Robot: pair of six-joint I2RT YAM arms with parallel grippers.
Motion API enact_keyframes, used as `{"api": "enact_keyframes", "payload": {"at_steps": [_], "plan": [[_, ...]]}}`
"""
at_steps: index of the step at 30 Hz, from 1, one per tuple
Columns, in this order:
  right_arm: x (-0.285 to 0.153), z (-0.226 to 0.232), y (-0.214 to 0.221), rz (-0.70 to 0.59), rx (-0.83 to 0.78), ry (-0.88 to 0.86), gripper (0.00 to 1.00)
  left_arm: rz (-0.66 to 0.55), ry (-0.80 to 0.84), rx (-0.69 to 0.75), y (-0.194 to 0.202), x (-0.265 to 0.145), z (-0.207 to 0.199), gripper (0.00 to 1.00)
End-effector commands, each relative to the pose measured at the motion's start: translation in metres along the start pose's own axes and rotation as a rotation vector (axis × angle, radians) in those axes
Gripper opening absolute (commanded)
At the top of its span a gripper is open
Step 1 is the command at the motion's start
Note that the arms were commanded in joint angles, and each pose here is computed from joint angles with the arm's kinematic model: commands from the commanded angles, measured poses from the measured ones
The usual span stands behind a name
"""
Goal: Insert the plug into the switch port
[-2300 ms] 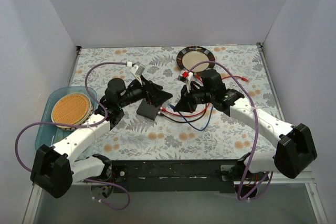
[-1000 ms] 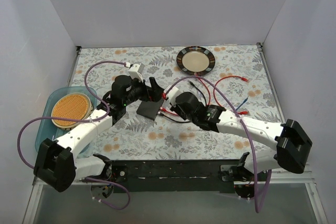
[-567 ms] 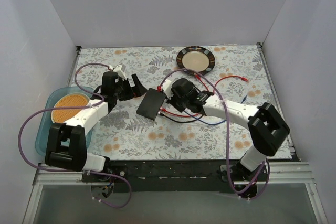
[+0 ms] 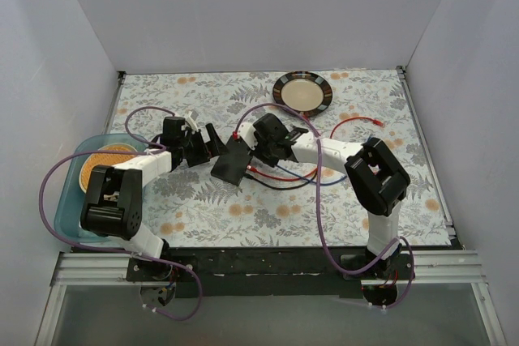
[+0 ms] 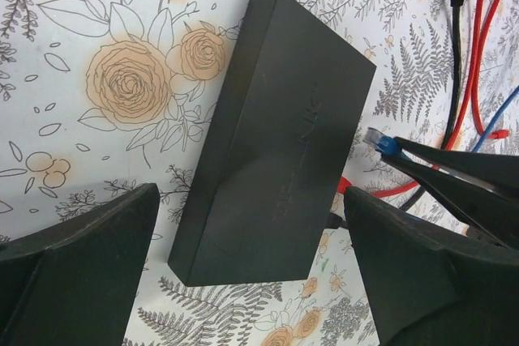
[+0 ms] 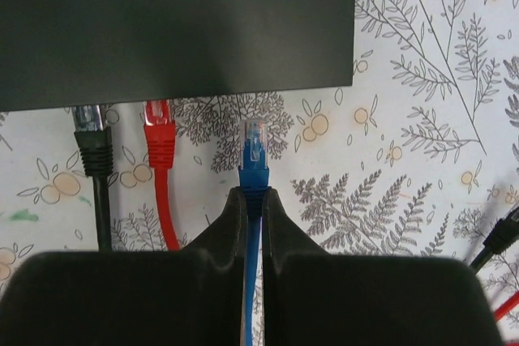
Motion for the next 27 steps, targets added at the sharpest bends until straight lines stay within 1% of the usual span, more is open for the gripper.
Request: {"api": "enact_keyframes", "payload": {"at_steps": [1, 3, 5, 13, 14, 15, 21, 27], "plan": [[0.008, -0.004, -0.011, 0.004, -0.033, -0.016, 0.01, -0.009, 0.042, 0.015, -0.002, -0.001, -0.005, 0.98], [0.011, -0.003, -0.008, 0.014, -0.033, -0.019, 0.01, 0.0, 0.04, 0.011, 0.0, 0.001, -0.003, 0.98], [0.013, -0.003, -0.008, 0.011, -0.033, -0.018, 0.01, 0.01, 0.047, 0.012, 0.001, 0.003, -0.003, 0.94], [0.022, 0.0, -0.013, 0.005, -0.013, -0.046, 0.01, 0.044, 0.073, 0.001, 0.006, 0.009, -0.003, 0.87], [0.023, -0.001, -0.015, 0.003, -0.011, -0.044, 0.01, 0.047, 0.076, 0.001, 0.006, 0.009, -0.003, 0.82], [0.024, -0.001, -0.015, 0.003, -0.01, -0.042, 0.01, 0.051, 0.079, 0.002, 0.007, 0.01, -0.003, 0.8], [0.024, 0.0, -0.018, -0.007, 0.005, -0.051, 0.01, 0.072, 0.088, -0.004, 0.01, 0.014, -0.002, 0.69], [0.016, 0.0, -0.022, -0.03, 0.009, -0.045, 0.01, 0.084, 0.063, -0.008, 0.013, 0.019, 0.005, 0.67]]}}
Point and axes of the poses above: each gripper's point midway between its finger pads, its own x axis out along the fingers, its own z axis along the line the jaws close on, y = z × x, the point moved 4 cm from there along -x, back along the fingers, and after that the axes turned 7 degrees about x, right-handed, at the moved point
